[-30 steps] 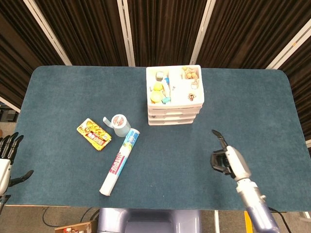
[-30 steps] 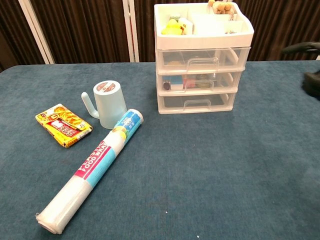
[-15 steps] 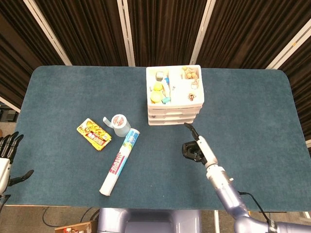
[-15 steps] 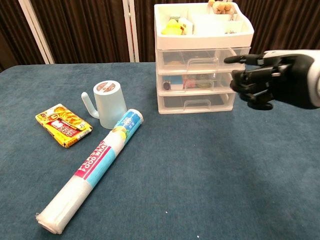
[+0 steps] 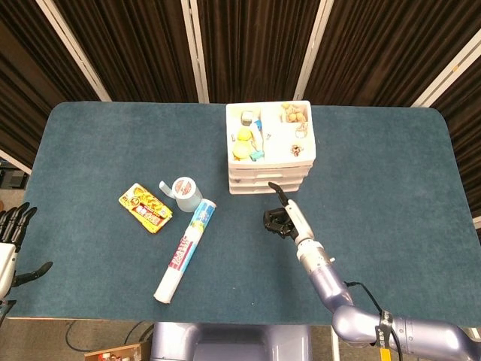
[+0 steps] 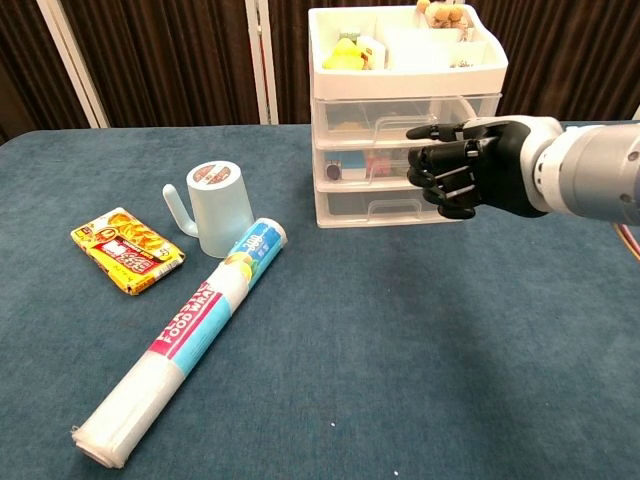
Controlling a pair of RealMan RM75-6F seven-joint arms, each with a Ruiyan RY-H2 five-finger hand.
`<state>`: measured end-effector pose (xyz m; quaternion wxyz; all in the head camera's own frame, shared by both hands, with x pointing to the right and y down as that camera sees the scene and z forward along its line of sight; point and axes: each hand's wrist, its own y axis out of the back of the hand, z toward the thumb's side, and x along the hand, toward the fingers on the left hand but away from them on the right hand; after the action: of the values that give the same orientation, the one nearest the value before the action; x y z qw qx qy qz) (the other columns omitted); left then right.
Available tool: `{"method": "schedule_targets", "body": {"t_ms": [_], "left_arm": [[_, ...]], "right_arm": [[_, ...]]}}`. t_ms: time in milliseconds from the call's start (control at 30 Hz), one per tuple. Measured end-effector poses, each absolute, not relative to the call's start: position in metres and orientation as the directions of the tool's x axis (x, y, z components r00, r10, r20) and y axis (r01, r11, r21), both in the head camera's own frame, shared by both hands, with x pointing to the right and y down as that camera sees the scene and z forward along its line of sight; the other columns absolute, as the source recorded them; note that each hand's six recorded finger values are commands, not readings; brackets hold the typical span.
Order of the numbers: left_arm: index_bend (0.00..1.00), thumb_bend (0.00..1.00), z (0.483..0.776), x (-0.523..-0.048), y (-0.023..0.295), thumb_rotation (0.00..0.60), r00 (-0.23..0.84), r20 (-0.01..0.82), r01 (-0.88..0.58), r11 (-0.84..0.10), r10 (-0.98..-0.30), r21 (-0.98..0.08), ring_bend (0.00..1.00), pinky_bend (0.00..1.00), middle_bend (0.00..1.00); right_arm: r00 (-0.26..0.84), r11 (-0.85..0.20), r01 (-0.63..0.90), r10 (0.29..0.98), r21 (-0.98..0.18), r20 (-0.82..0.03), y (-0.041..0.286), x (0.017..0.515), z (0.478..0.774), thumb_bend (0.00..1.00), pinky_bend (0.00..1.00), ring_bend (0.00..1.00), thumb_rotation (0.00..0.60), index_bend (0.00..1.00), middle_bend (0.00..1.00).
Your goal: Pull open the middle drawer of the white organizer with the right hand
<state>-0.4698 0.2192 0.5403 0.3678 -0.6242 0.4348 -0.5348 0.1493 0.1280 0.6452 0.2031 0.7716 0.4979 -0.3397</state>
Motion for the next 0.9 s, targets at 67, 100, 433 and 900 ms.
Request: {"method": "schedule_targets", "body": {"t_ms": [67, 100, 433, 900], "left_arm": [[0.0, 0.0, 0.54, -0.471, 0.219, 0.6, 0.046, 0.35, -0.154, -0.353, -0.936, -0.923, 0.0, 0.04, 0.0], [0.0, 0.0, 0.541, -0.471, 0.218, 0.6, 0.044, 0.352, -0.157, -0.354, -0.935, -0.922, 0.0, 0.04, 0.0], [0.0, 0.0, 0.542, -0.474, 0.217, 0.6, 0.031, 0.364, -0.168, -0.364, -0.931, -0.916, 0.0, 0.04, 0.0], [0.0, 0.0, 0.545, -0.477, 0.215, 0.6, 0.017, 0.377, -0.182, -0.374, -0.926, -0.909, 0.0, 0.04, 0.0]], "right_arm": [[0.272, -0.414, 0.91, 0.624, -0.014, -0.733, 0.127, 0.148, 0.648, 0.67, 0.89, 0.77, 0.6, 0.02, 0.81], [0.273, -0.412, 0.911, 0.621, -0.009, -0.735, 0.126, 0.147, 0.649, 0.67, 0.89, 0.77, 0.6, 0.02, 0.81], [0.288, -0.398, 0.917, 0.612, 0.028, -0.737, 0.111, 0.132, 0.657, 0.68, 0.89, 0.77, 0.6, 0.04, 0.81], [0.272, -0.372, 0.928, 0.604, 0.036, -0.749, 0.096, 0.121, 0.672, 0.69, 0.89, 0.77, 0.6, 0.16, 0.81]]}}
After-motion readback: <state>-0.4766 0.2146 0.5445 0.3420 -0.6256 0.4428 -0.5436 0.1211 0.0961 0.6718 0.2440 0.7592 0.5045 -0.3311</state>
